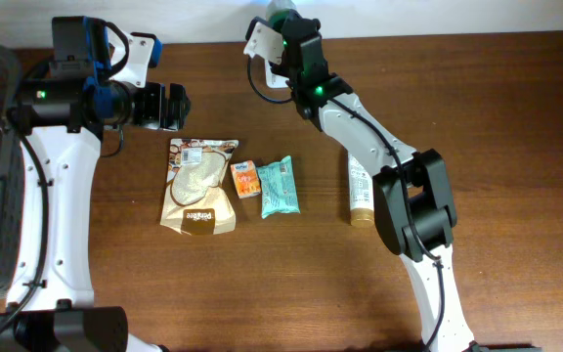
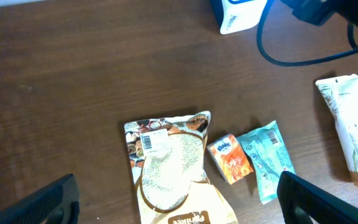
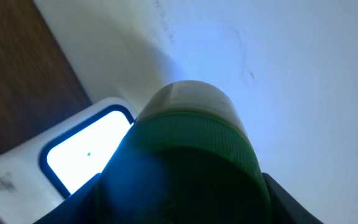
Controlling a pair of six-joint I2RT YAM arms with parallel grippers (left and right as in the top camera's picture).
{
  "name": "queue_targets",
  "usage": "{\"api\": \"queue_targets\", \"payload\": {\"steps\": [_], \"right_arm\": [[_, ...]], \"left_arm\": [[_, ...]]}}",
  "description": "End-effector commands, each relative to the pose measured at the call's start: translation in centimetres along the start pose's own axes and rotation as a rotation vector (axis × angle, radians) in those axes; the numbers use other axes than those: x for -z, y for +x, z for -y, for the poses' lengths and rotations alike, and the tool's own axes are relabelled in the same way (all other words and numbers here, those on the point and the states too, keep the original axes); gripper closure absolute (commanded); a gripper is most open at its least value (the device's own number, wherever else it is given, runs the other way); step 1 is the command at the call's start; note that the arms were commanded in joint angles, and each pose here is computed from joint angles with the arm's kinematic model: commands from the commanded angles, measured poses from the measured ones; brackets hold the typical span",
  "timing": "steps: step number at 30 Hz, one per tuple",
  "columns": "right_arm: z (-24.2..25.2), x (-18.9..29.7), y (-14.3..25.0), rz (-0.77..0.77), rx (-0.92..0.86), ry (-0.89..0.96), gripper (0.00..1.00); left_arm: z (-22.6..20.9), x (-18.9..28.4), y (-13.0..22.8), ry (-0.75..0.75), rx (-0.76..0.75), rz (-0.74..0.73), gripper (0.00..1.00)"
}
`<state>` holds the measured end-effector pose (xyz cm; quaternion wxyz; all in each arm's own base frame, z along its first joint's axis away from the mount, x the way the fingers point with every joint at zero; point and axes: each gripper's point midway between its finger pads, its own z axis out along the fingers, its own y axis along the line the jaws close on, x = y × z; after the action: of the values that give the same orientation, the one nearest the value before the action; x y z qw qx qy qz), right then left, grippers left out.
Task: Scan the item barcode
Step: 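Lift the jar and hold it up to the white scanner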
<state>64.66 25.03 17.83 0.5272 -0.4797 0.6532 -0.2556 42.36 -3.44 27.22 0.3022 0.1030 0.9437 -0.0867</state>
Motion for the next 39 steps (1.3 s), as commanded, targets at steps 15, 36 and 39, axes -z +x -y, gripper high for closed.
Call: {"api": "queue_targets", "payload": {"steps": [15,36,39], "right_arm": [[3.1,0.7,-1.1,0.014,0.092,0.091,0.54],[6.5,19.4,-4.1,-0.1,-0.768,-0.395,0.54],[3.8,21.5,-2.2,-0.241,-0.817,-0.495,0.54]], "left_arm": [[-0.1,0.0,-0.1,0.002,-0.014,0.0,0.01],[-0.1,0.0,-0.1,0.002,-0.014,0.001,0.01],[-0.1,0.0,-0.1,0.002,-0.014,0.001,0.01]]}}
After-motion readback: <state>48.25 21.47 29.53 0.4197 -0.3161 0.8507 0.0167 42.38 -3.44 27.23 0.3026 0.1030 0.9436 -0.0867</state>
